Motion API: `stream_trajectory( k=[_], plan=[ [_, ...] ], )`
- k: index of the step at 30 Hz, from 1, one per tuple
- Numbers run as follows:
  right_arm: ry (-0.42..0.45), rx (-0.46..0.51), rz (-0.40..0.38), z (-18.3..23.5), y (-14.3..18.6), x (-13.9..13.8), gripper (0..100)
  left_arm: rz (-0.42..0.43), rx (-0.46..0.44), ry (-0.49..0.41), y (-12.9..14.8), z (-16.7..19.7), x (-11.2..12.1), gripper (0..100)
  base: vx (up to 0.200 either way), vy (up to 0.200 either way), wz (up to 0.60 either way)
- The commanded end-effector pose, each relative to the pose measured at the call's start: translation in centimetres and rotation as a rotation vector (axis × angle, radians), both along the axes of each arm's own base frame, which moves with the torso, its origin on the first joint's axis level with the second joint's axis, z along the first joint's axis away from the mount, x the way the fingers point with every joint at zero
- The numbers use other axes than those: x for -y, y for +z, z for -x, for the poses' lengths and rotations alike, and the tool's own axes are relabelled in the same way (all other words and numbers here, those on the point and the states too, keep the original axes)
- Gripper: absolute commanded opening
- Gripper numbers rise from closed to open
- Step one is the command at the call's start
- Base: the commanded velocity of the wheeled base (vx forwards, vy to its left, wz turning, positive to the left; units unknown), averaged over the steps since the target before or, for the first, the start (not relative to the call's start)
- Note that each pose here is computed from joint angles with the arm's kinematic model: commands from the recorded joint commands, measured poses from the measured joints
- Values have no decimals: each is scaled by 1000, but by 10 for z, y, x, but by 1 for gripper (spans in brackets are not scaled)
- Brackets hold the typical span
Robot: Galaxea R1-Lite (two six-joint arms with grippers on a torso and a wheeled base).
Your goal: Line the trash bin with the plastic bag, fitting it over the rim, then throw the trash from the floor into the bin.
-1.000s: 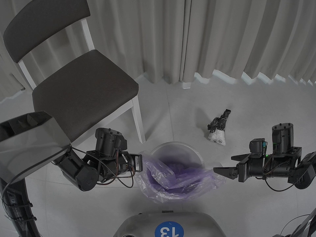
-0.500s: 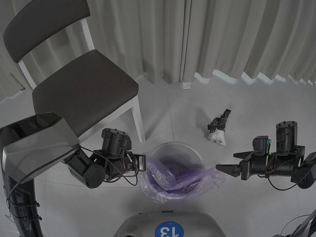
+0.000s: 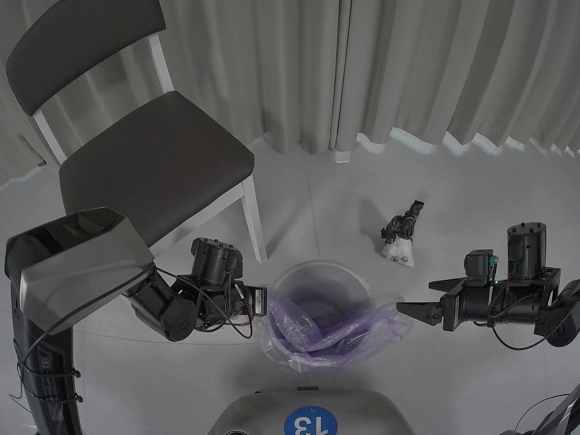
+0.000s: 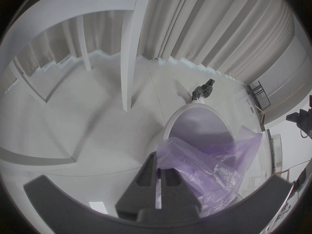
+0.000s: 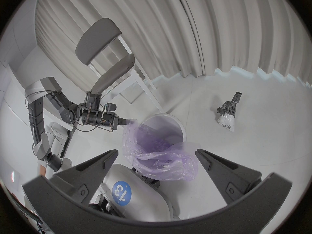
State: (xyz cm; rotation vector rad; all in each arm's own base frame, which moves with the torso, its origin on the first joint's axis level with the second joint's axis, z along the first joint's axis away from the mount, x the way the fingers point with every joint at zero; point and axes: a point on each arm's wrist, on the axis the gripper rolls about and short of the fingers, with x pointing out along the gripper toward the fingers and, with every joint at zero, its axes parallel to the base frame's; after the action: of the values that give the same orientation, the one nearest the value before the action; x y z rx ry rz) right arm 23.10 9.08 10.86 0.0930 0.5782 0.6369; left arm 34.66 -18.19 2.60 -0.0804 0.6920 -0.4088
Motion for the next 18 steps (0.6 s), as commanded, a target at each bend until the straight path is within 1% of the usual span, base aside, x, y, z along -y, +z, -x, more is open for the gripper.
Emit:
stream_trajectory(
  k=[1, 9, 10, 12, 18],
  plan=[
    [1, -2, 1, 0, -1, 0, 100, 3, 1, -15, -2, -2, 7, 0, 0, 0, 0],
    [3, -4, 2, 1, -1, 0, 100, 4, -6, -24, -13, -5, 14, 0, 0, 0, 0],
    [3, -6, 2, 1, -2, 0, 100, 3, -6, -23, -13, -5, 13, 100, 0, 0, 0],
    [3, -6, 2, 1, -2, 0, 100, 3, -4, -22, -12, -4, 13, 100, 0, 0, 0],
    [5, -10, 4, 2, -2, 0, 100, 18, 14, -5, 9, 6, 0, 100, 0, 0, 0]
  ],
)
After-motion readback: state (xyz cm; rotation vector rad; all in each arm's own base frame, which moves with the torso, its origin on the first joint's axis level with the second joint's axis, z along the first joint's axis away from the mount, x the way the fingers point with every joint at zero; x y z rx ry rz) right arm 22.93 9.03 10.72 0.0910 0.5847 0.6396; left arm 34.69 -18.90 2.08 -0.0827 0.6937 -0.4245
